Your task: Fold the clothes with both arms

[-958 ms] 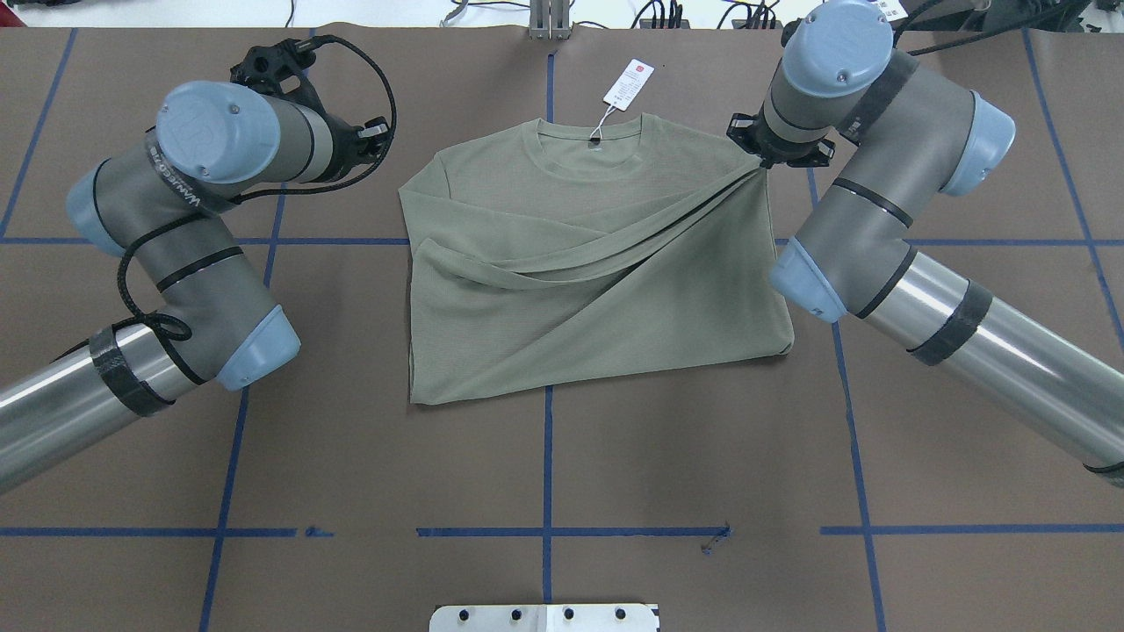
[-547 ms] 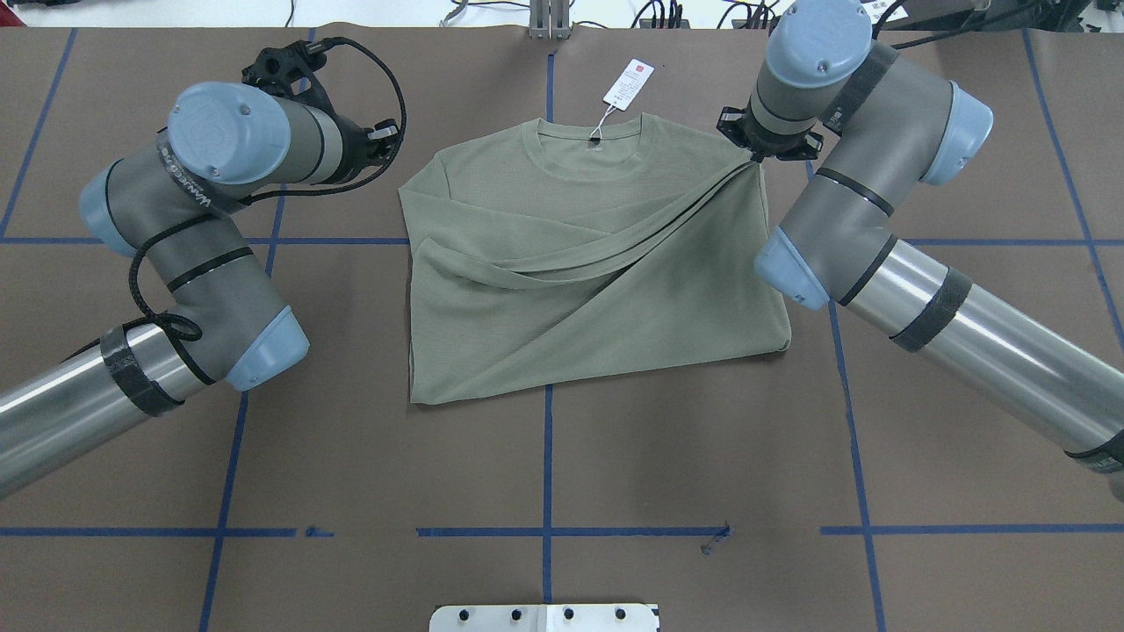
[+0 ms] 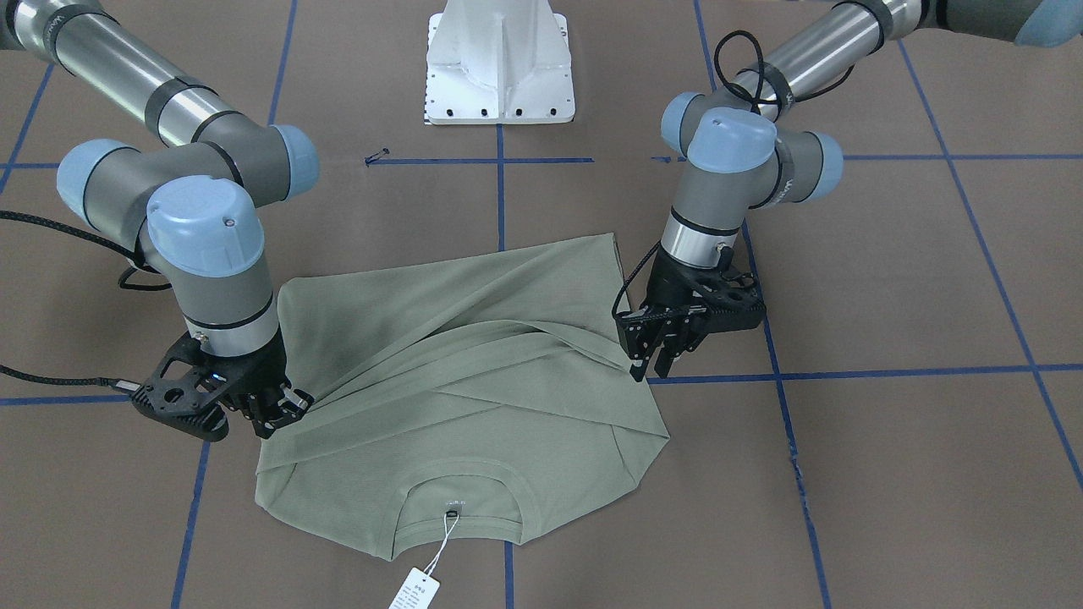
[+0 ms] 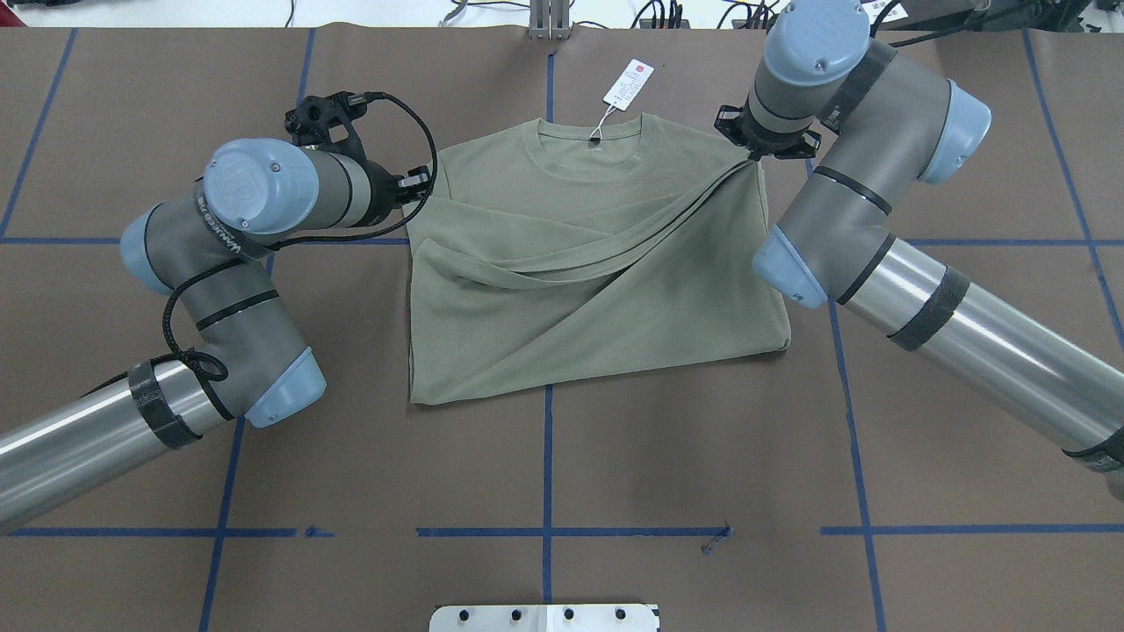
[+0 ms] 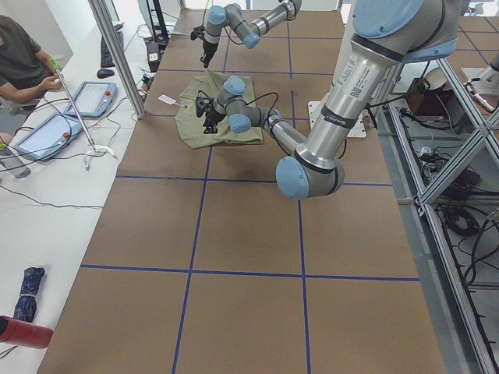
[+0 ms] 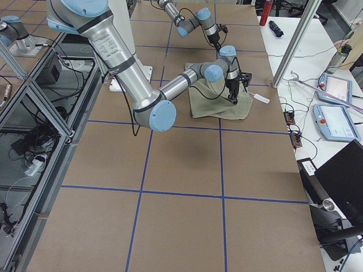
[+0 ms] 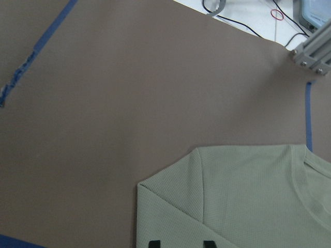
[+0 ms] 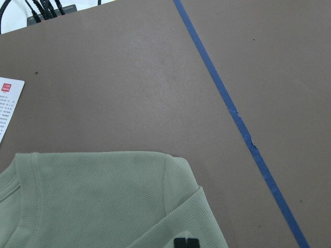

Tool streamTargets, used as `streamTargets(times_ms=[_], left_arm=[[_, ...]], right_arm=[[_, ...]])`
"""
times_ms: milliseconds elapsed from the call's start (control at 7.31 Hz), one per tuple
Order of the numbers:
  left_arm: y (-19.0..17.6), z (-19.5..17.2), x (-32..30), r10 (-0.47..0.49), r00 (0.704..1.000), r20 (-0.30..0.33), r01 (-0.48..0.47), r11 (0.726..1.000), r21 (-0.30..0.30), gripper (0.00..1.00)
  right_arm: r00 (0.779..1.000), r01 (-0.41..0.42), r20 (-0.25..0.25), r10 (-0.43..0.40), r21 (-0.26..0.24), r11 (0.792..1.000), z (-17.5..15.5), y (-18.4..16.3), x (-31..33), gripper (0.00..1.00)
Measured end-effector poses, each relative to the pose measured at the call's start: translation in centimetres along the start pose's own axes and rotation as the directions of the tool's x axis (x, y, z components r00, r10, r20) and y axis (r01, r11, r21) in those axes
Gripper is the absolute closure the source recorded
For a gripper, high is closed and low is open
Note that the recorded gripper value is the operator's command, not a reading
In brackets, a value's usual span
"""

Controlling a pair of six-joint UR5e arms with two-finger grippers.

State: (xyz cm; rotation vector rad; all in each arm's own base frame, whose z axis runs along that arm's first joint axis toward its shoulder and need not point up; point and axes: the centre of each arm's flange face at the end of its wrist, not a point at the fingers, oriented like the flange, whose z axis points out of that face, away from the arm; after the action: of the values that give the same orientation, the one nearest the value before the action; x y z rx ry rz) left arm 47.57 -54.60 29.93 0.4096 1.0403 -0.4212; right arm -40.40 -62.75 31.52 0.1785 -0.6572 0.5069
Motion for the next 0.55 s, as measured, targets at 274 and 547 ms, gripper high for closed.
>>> streamTargets(times_ms=[274,547], left_arm=[[1.3,2.3,-1.4,0.036,0.998,-0.043,-0.036,0.999,-0.006,0.56],[2.8,3.3,-1.7,0.048,0.998,-0.048,-0.049,0.999,-0.023,0.56]], right_arm=[[1.000,-0.001,0.001,0.001,-0.003,1.000,0.0,0.0,0.0,1.00],[1.000,-0.001,0.005,0.001,-0.003,1.000,-0.2,0.0,0.0,1.00]])
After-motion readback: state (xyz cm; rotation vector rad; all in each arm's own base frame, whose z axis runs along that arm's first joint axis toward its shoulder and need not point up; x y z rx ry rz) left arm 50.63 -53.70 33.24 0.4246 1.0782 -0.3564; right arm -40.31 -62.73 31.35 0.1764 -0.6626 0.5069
